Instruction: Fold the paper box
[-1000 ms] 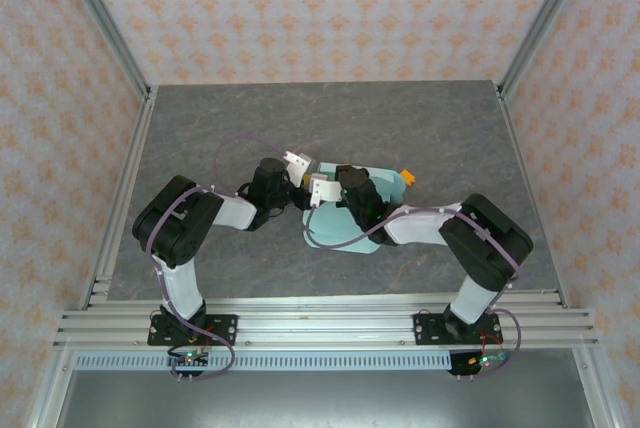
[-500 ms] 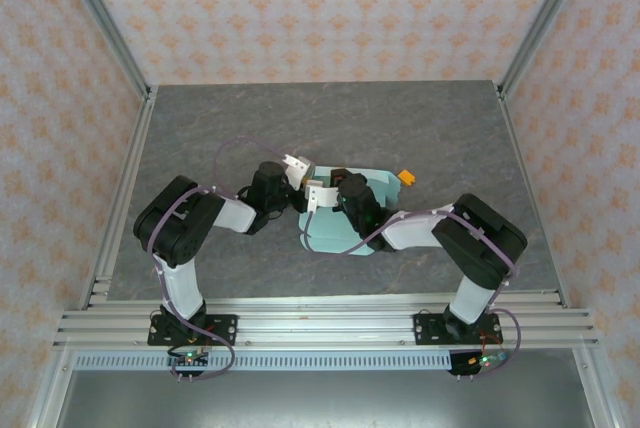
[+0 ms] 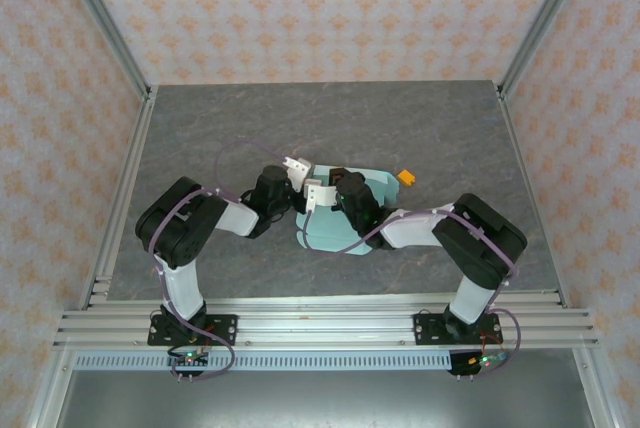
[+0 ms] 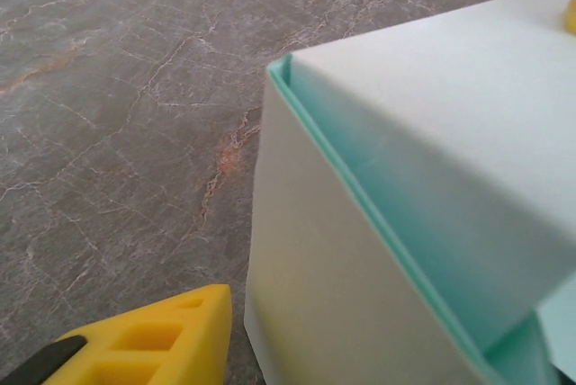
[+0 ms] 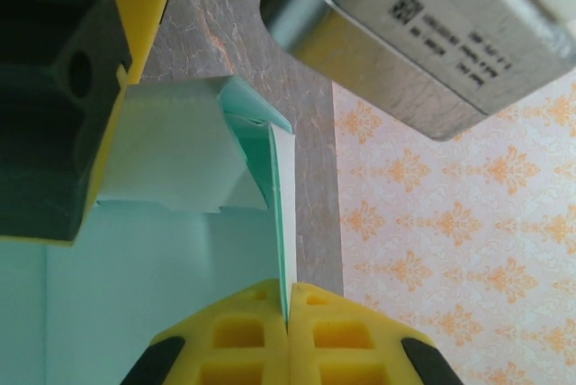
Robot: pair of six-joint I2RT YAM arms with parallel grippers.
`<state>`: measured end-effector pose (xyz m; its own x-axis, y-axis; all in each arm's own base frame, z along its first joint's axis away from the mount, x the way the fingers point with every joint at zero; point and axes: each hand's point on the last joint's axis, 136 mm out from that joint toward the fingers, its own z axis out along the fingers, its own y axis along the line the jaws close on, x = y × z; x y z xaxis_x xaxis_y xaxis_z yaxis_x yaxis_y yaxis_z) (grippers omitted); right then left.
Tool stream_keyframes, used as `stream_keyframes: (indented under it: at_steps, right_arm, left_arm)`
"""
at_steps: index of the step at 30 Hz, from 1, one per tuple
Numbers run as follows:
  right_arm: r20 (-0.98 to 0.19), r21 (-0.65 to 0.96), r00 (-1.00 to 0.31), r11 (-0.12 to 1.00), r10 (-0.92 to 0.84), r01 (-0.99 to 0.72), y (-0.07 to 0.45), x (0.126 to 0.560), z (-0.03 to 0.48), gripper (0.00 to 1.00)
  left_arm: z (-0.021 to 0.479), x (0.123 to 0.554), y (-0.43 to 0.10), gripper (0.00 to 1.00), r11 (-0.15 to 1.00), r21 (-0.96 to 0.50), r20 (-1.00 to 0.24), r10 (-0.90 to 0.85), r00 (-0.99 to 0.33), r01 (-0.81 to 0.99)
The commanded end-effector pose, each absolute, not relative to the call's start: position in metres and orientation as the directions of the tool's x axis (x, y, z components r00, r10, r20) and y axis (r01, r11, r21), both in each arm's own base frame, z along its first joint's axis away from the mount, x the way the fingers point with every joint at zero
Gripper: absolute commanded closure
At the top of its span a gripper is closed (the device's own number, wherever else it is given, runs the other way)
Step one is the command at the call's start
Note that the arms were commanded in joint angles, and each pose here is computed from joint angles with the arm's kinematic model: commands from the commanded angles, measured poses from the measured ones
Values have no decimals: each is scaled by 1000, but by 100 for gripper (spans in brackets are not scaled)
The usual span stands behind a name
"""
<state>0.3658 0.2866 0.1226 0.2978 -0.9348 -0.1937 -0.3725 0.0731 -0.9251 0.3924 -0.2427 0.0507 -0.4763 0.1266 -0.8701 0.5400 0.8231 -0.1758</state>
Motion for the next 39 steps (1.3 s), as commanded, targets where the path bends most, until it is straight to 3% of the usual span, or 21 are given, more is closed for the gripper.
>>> stream_keyframes:
  at_steps: [1, 9, 20, 34, 39]
  right_arm:
    - [-224, -897, 315, 70, -922, -436, 295, 357, 115, 100]
    - [-291, -877, 306, 125, -907, -463, 301, 353, 122, 100]
    - [-332, -860, 283, 165, -900, -483, 302, 354, 124, 100]
    - [-378, -845, 248, 223, -892, -486, 302, 357, 131, 100]
    - [-393, -839, 242, 239, -887, -489, 303, 358, 133, 100]
  left_arm:
    - [45, 411, -216, 63, 913, -136, -875, 72, -480, 385]
    - [46, 423, -193, 68, 973, -133, -875, -27, -483, 187]
    - [51, 431, -191, 84, 972, -210, -866, -137, -481, 102]
    - [42, 431, -165, 99, 990, -135, -859, -139, -492, -44]
    - [40, 430, -154, 100, 987, -116, -851, -157, -502, -113]
